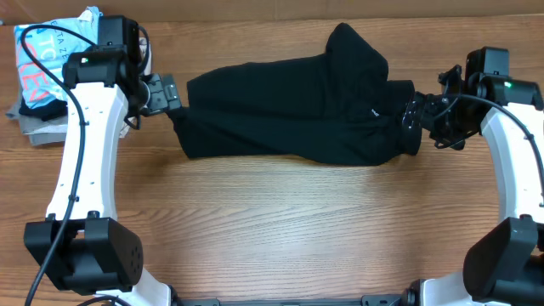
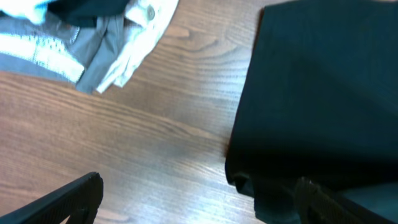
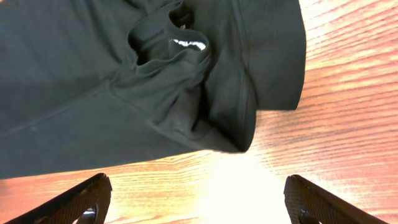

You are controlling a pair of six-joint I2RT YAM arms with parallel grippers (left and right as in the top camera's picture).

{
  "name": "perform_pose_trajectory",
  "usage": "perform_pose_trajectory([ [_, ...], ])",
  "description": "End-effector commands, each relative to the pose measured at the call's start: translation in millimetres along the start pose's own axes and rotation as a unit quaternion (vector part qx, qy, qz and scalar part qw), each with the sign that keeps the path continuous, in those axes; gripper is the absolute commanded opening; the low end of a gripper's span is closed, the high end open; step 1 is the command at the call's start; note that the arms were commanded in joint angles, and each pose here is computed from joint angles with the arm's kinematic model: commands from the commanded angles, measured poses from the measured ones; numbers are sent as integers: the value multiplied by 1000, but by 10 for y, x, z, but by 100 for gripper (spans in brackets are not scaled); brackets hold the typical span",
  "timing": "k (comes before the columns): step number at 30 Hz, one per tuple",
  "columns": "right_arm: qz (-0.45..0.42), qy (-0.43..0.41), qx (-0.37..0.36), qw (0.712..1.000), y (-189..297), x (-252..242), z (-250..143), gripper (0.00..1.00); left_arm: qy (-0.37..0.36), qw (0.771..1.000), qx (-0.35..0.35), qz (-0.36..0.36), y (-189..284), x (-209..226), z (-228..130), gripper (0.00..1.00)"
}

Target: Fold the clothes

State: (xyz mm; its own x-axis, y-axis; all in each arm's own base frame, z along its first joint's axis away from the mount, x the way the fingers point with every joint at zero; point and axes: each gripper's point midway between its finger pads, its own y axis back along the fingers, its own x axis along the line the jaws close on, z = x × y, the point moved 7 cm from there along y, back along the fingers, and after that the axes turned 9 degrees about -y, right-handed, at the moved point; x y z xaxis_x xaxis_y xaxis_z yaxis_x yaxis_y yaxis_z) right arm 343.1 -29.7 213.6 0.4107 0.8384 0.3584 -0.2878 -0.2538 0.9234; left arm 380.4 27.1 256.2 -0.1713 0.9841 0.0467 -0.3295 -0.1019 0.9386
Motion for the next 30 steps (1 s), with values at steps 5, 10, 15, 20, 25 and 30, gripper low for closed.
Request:
perform_pose_trajectory([
  [5, 17, 1, 3, 1000, -87, 23, -11, 92, -33, 999, 22, -17, -157, -87, -8, 100],
  [10, 33, 42, 2, 999, -131, 200, -47, 92, -47, 997, 59, -18, -388, -199, -56, 100],
  [15, 39, 77, 18, 996, -341, 426, -109, 92, -52, 996, 75, -16, -532, -241, -63, 100],
  [20, 33, 93, 36, 994, -668, 546, -117, 90, -53, 996, 67, -3, -627, -230, -8, 100],
  [25, 27, 89, 48, 994, -807, 515, -101, 90, -54, 996, 71, 14, -841, -224, 30, 100],
  [30, 42, 100, 52, 993, -835, 594, -129, 89, -57, 993, 100, 17, -1163, -252, -4, 100],
])
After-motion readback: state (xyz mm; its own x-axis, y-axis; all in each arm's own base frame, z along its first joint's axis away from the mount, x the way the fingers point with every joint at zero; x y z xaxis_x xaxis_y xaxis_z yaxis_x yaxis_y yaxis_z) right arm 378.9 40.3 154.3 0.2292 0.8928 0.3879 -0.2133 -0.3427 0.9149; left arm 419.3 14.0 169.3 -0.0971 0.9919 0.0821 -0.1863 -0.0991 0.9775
